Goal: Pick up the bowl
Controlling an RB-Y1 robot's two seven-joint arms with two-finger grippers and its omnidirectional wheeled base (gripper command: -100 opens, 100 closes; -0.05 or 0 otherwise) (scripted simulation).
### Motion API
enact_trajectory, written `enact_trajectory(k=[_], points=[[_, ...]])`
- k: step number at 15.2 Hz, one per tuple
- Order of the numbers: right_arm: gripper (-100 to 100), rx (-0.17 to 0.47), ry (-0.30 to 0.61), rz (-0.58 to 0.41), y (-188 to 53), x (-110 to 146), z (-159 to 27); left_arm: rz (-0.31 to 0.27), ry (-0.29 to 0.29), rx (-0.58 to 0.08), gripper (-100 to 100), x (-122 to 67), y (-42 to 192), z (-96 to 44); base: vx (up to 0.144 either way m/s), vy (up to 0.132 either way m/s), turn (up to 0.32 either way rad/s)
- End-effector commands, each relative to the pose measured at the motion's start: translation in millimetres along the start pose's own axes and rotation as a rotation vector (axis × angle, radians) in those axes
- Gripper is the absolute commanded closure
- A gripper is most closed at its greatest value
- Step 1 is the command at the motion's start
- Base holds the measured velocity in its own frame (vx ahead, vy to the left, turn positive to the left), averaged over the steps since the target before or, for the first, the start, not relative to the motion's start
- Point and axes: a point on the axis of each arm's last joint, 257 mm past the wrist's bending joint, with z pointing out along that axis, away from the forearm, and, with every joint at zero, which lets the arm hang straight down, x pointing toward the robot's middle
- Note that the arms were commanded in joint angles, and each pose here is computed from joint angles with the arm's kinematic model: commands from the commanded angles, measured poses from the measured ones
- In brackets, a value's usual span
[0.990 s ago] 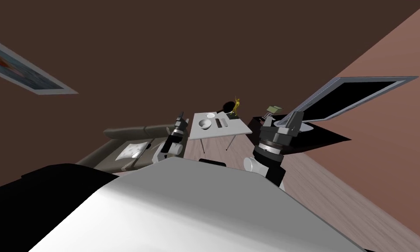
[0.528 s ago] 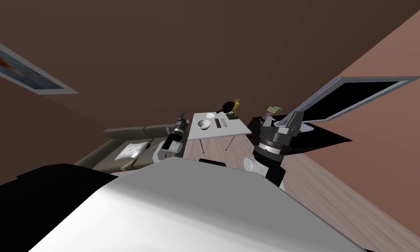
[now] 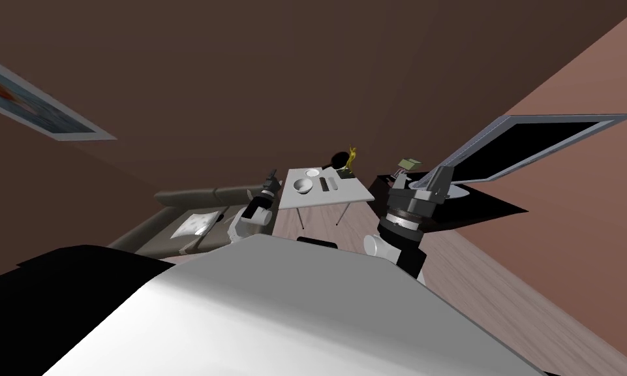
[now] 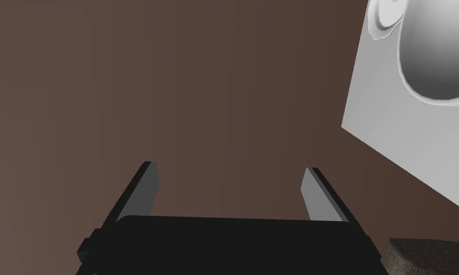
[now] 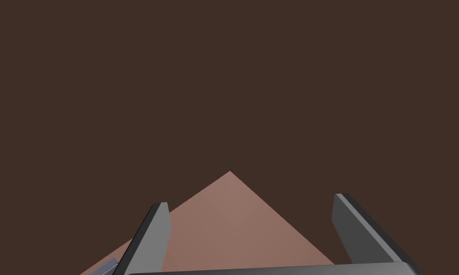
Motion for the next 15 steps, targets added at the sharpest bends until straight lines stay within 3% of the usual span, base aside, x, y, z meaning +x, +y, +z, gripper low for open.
enact_trajectory(k=[1,15], points=[[0,0.000,0.000,0.000,0,0,0.0,-0.005,-0.010,-0.044,-100,-3.0,11,1.4,0.018,-0.036,0.008],[0,0.000,0.000,0.000,0,0,0.0,-0.072,-0.071,-0.250,-100,-24.5,54,14.2,0.016,-0.034,0.009]])
